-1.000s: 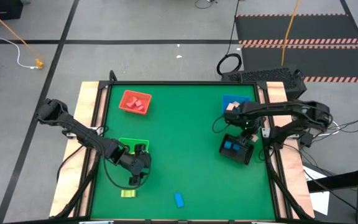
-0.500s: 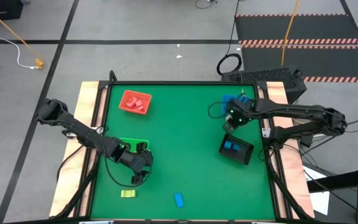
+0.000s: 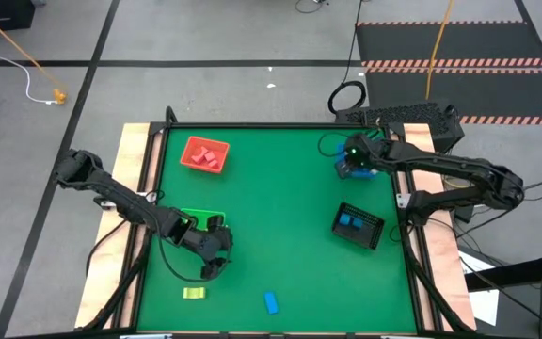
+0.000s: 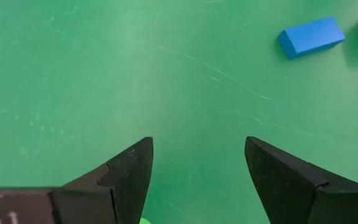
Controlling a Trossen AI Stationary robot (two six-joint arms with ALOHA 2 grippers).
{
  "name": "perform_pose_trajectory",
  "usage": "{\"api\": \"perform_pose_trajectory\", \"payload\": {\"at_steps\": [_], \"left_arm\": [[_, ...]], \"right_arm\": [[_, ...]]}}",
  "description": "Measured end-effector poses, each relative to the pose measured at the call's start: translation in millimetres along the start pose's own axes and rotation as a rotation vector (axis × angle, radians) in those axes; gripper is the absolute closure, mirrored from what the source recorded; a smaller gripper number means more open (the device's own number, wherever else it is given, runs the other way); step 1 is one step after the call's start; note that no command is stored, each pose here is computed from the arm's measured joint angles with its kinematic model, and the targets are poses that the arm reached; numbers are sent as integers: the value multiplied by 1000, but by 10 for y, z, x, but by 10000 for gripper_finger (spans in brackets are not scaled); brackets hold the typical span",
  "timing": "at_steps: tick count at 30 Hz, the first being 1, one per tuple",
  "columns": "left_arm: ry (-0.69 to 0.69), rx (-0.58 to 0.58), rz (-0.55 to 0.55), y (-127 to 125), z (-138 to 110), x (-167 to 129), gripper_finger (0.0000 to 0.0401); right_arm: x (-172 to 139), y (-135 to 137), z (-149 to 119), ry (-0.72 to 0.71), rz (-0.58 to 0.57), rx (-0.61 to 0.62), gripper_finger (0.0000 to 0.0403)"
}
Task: Sort & place blocks by color
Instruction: Put the light brown block into the blue basket, then put the green block into the green basket
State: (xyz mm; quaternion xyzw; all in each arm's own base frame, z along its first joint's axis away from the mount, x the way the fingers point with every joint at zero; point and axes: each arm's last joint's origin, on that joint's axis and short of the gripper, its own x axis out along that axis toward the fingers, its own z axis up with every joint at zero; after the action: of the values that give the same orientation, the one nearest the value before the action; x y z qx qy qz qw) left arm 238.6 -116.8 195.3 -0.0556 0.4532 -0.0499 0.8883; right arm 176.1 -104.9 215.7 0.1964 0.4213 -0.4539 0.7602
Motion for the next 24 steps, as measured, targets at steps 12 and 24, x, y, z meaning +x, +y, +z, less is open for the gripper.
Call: {"api": "perform_pose_trajectory", "payload": {"at_steps": [12,24], "left_arm": [[59,-162,-90,-35,-23,-3,146],[163,-155,-236,-550,-330,-130,146]], "right_arm": [[88,-60,-52,7,-19,-6,155],[44,-36,-62,37,109,-16,118]]}}
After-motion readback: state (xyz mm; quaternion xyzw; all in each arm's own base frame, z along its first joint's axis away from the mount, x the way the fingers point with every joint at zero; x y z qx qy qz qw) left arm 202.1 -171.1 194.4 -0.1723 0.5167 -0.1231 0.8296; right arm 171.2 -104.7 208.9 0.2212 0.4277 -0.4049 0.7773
